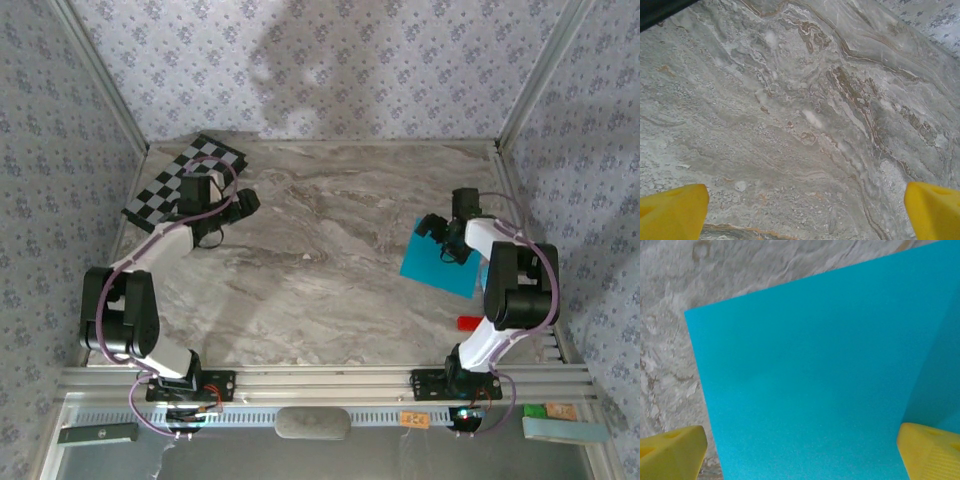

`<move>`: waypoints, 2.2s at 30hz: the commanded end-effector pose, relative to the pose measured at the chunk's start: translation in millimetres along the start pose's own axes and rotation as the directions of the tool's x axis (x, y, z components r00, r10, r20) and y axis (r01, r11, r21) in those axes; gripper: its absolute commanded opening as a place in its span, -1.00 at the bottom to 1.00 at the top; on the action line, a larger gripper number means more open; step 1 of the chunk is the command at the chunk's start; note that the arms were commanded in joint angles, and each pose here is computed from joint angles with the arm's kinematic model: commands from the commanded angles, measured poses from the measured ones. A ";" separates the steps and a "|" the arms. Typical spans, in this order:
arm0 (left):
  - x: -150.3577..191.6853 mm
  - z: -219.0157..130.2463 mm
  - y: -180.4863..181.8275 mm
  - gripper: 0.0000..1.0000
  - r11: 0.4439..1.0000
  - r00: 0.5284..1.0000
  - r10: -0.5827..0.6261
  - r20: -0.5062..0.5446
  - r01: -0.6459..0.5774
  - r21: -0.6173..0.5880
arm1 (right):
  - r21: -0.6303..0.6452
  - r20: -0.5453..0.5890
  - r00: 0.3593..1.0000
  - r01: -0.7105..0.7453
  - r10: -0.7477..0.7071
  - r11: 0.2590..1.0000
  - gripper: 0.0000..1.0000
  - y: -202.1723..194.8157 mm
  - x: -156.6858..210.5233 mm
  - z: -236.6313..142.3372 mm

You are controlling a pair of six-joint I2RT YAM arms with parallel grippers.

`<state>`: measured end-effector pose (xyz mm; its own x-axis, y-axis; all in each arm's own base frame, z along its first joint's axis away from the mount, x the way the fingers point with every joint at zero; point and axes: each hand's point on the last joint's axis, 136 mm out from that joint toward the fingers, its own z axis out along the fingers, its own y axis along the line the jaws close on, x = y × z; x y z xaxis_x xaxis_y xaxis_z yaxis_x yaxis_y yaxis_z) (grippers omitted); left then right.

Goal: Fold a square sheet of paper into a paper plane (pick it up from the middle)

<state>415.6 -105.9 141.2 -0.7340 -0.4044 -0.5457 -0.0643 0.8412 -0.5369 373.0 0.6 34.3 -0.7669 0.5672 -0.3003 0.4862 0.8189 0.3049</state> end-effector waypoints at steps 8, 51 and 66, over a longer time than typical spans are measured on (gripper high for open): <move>5.9 13.8 -4.2 1.00 0.999 0.997 -0.043 -0.062 0.042 -0.010 | 0.002 -0.122 0.992 -0.024 0.024 1.000 1.00 89.2 84.4 16.0; 214.8 106.8 -154.1 0.70 0.893 0.710 0.312 -0.632 -0.446 -0.061 | -0.162 0.074 0.994 0.092 -0.081 0.983 1.00 62.2 12.8 -42.3; 228.1 25.5 -36.8 0.73 0.717 0.552 0.297 -0.779 -0.668 -0.200 | -0.151 0.076 0.995 0.081 -0.070 0.985 1.00 64.2 7.7 -44.0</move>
<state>288.9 -284.1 20.6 -0.9613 0.2673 -0.0671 0.2690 0.9630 -0.0178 375.2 54.4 87.4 -0.7641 0.5139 -0.3899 0.3519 0.8387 0.4157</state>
